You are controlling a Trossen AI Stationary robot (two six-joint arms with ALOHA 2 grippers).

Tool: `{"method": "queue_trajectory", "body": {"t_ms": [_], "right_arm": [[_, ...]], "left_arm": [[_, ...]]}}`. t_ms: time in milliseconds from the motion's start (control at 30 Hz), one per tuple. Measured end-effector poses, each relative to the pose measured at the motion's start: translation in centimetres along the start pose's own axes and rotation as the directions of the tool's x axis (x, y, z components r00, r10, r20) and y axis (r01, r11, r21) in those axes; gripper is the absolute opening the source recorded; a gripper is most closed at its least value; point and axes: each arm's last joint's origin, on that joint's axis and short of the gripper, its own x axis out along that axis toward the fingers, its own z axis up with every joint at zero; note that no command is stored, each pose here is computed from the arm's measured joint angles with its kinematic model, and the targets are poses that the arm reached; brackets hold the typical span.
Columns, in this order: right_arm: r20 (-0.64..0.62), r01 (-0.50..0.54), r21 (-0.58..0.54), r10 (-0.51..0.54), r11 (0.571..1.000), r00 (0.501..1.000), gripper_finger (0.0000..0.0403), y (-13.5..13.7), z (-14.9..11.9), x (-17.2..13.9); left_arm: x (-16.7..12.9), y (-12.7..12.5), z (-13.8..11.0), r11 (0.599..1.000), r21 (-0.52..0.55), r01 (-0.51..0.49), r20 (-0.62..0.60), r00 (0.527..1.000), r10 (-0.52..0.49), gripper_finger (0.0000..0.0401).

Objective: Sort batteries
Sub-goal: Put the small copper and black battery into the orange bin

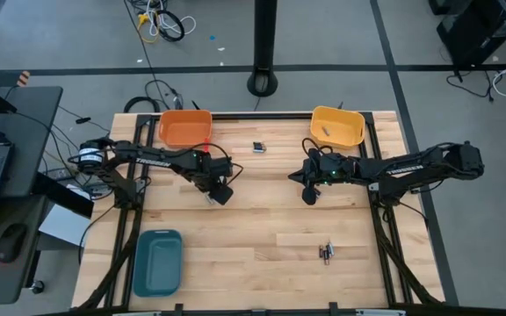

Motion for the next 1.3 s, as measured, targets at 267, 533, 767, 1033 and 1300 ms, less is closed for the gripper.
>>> {"method": "queue_trajectory", "body": {"t_ms": [267, 533, 767, 1033, 1300], "right_arm": [[0.0, 0.0, 0.0, 0.0, 1.0, 1.0, 0.0014, 0.0, 0.0, 0.0], [0.0, 0.0, 0.0, 0.0, 1.0, 1.0, 0.0024, 0.0, 0.0, 0.0], [0.004, -0.001, -0.001, 0.001, 1.0, 1.0, 0.0015, 0.0, 0.0, 0.0], [0.004, -0.001, -0.003, 0.001, 1.0, 1.0, 0.0023, 0.1, 0.0, 0.0], [0.005, 0.009, -0.01, -0.009, 1.0, 1.0, 0.0016, 0.1, 0.0, 0.0]], "left_arm": [[0.0, 0.1, 0.0, 1.0, -0.005, -0.01, 0.006, 1.0, 0.01, 0.0132], [0.0, 0.0, 0.1, 1.0, -0.008, 0.001, 0.007, 1.0, -0.001, 0.0132], [2.3, -0.1, 0.1, 1.0, -0.007, -0.029, -0.073, 0.997, 0.029, 0.0132], [3.2, -0.2, 0.2, 0.999, 0.025, -0.041, -0.102, 0.994, 0.043, 0.0132], [3.2, -0.2, 0.2, 0.988, 0.152, -0.023, -0.098, 0.994, 0.038, 0.0131]]}}
